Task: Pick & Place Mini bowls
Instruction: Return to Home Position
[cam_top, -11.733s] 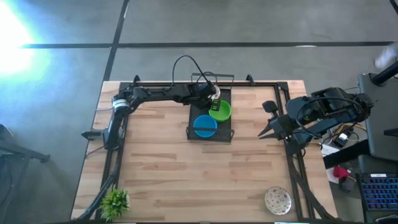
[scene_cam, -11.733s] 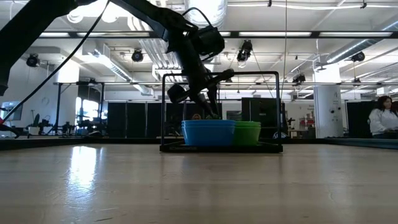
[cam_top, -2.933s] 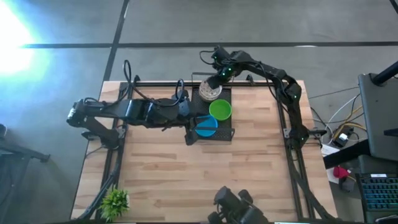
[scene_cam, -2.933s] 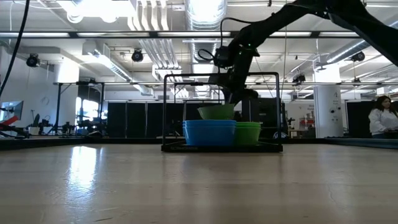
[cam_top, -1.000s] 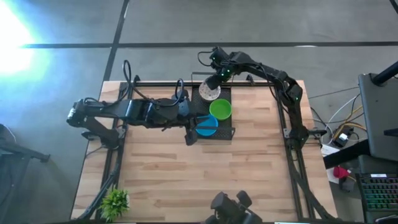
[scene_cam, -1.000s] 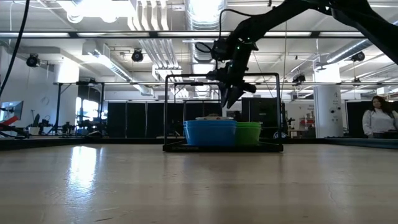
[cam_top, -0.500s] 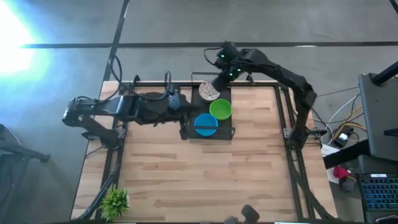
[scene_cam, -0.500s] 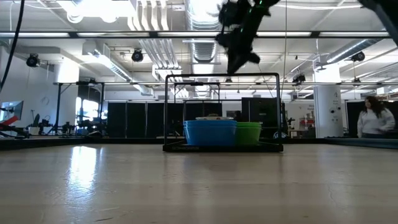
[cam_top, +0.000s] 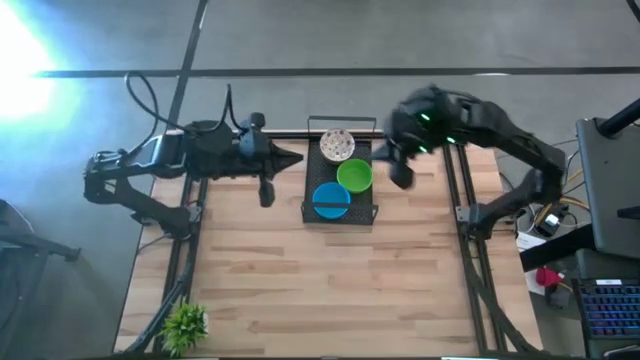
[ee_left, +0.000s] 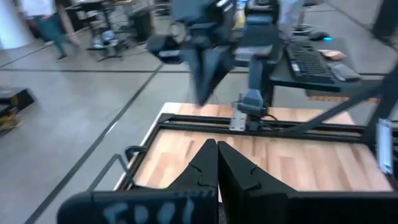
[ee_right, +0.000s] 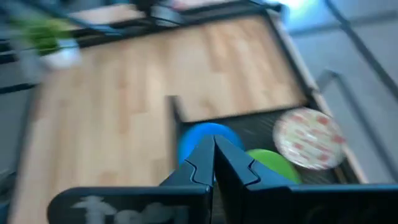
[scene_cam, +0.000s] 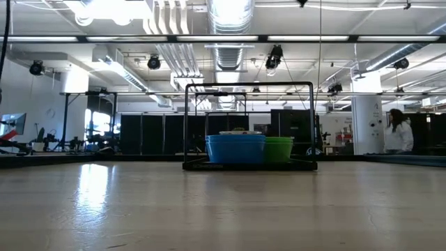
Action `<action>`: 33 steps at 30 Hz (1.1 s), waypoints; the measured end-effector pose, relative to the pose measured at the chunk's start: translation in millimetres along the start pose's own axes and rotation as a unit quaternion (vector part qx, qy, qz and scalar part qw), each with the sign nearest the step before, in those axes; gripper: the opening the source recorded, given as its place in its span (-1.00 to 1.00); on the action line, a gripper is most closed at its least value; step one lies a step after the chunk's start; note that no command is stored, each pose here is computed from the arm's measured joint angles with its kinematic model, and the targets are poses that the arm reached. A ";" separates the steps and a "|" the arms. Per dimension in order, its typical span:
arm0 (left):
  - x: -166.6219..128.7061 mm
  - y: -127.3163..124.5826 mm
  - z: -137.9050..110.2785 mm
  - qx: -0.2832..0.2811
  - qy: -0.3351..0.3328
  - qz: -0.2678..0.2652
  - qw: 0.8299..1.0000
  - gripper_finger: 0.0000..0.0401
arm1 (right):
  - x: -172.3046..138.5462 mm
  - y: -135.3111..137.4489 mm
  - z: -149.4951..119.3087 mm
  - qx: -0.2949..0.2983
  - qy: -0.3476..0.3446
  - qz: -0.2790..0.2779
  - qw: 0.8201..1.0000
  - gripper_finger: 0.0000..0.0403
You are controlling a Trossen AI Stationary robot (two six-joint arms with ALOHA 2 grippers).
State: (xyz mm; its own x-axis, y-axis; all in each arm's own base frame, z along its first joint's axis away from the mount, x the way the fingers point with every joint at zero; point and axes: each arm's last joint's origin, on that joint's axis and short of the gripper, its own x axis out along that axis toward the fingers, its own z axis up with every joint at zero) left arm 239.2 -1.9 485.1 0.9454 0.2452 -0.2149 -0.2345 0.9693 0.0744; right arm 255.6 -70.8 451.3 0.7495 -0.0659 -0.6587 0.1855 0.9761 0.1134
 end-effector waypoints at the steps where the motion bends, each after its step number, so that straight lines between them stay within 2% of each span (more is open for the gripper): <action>1: -2.5 1.9 -0.6 0.004 -0.002 -0.011 1.000 -1.00 | -7.6 8.9 -3.6 -0.014 -0.006 0.020 1.000 -0.96; 3: -6.5 5.3 -4.5 0.008 -0.001 -0.027 1.000 -1.00 | -22.8 24.7 -12.2 -0.043 -0.016 0.057 0.997 -0.96; 6: -13.5 10.9 -13.9 0.004 0.004 -0.025 1.000 -1.00 | -42.9 44.2 -26.7 -0.089 -0.031 0.106 0.990 -0.96; 12: -30.0 17.5 -33.4 -0.005 -0.025 -0.018 1.000 -1.00 | -81.1 63.4 -51.7 -0.141 -0.092 0.170 0.971 -0.96; 16: -46.3 21.0 -48.3 -0.014 -0.054 -0.018 0.998 -1.00 | -104.1 63.3 -67.4 -0.149 -0.158 0.188 0.958 -0.96; 20: -61.9 24.3 -67.5 -0.032 -0.076 -0.018 0.996 -1.00 | -119.6 58.1 -86.0 -0.131 -0.203 0.196 0.950 -0.96; 33: -101.7 32.5 -126.8 -0.067 -0.167 -0.018 0.983 -1.00 | -127.0 47.0 -129.8 -0.134 -0.285 0.201 0.928 -0.96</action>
State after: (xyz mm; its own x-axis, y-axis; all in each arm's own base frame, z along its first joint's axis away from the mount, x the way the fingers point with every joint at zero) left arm 106.8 7.1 385.9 0.9701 0.2113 0.1189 -0.2052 0.9768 -0.0619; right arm 86.6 10.3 443.7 0.9524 0.2901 -0.0938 -0.2890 0.9570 0.0253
